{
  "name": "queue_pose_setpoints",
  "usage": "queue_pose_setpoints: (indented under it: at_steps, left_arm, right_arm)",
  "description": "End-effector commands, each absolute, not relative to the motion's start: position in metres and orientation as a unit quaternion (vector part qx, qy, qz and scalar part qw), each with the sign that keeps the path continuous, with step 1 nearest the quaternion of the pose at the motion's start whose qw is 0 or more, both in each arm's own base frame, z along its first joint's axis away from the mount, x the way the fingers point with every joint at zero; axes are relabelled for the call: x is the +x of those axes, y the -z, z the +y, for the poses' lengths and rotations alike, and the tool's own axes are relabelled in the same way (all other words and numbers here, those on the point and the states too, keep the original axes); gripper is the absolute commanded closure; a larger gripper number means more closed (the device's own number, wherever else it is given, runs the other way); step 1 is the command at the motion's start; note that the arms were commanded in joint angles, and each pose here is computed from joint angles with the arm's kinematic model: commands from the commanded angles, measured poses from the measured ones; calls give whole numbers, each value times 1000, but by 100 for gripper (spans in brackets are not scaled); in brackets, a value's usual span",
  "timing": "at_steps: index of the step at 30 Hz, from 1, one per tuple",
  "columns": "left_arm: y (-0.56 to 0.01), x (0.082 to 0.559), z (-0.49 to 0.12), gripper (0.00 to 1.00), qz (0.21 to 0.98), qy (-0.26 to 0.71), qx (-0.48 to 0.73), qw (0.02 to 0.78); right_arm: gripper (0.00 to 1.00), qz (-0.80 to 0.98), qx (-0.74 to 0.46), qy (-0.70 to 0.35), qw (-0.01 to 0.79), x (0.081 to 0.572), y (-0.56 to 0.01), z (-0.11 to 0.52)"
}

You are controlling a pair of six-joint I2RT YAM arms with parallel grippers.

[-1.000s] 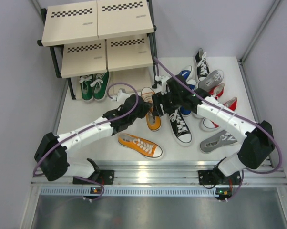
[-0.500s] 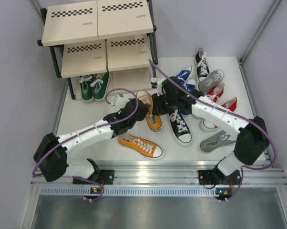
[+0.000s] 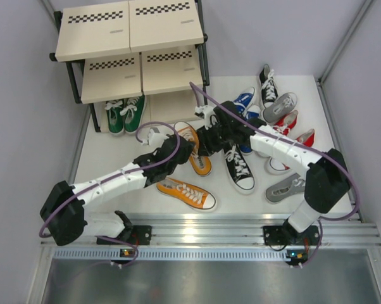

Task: Place and organize the shoes onto the shoe shelf
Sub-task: Pick up the shoe at the center of the board.

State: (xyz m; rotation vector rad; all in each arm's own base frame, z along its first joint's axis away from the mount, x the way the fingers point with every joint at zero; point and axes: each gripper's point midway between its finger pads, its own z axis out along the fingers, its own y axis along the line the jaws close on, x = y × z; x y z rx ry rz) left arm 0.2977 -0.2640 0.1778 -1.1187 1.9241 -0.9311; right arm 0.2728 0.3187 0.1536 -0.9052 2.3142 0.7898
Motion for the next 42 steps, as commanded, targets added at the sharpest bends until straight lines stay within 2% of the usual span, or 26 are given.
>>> queue_pose_setpoints:
  at_steps: [1,2,3,7,9,13,14,22,23,24,29,32,33,34,36,37,40,42]
  left_arm:
    - [-244,305,-269,100,673,452,-456,368]
    - [-243,306,-269,100,672,450,-459,368]
    - [-242,307,-269,100,672,448,-460,369]
    - [-243,308,-268,100,666,448,-468,371]
    - [-245,309,-266,100,663,448,-470,374]
    - [-244,310,-265,100,658,448,-476,375]
    - [-245,309,-265,100,656,449,-478,374]
    - [-247,311,-265,100,651,451,-480,377]
    - [-247,310,-265,100,652,452,-478,377]
    - [-246,310,-264,100,652,452,-478,377]
    - [-241,306,-263,100,656,458,-466,378]
    - [-242,302,-263,86,655,467,-456,380]
    - [-240,299,-261,71,657,469,-453,378]
    - [-241,299,-261,61,658,471,-448,380]
    - [-239,294,-258,50,662,471,-440,382]
    - [-239,293,-257,41,665,470,-434,385]
    - [-242,287,-253,34,672,469,-412,398]
    - [-252,282,-248,33,675,471,-391,413]
  right_arm:
    - [52,868,-327,-227,295,308,-140,298]
    - [42,868,-330,-226,295,306,-138,300]
    - [39,868,-331,-224,294,305,-137,301]
    - [39,882,-315,-183,300,310,-127,298]
    - [42,888,-300,-166,305,314,-124,295]
    - [49,899,-275,-153,304,318,-117,292]
    - [55,901,-273,-154,301,318,-115,293]
    - [87,900,-286,-160,288,325,-105,301]
    - [96,897,-292,-166,288,324,-107,303]
    - [100,894,-296,-171,289,325,-108,303]
    - [100,865,-328,-232,301,324,-123,308]
    - [100,850,-332,-259,315,328,-132,307]
    - [100,845,-335,-268,319,328,-136,307]
    - [100,844,-333,-269,322,331,-137,306]
    - [100,837,-334,-277,332,334,-143,308]
    - [100,836,-332,-280,336,337,-144,306]
    - [100,831,-328,-286,347,344,-148,305]
    - [100,828,-320,-294,355,351,-154,305]
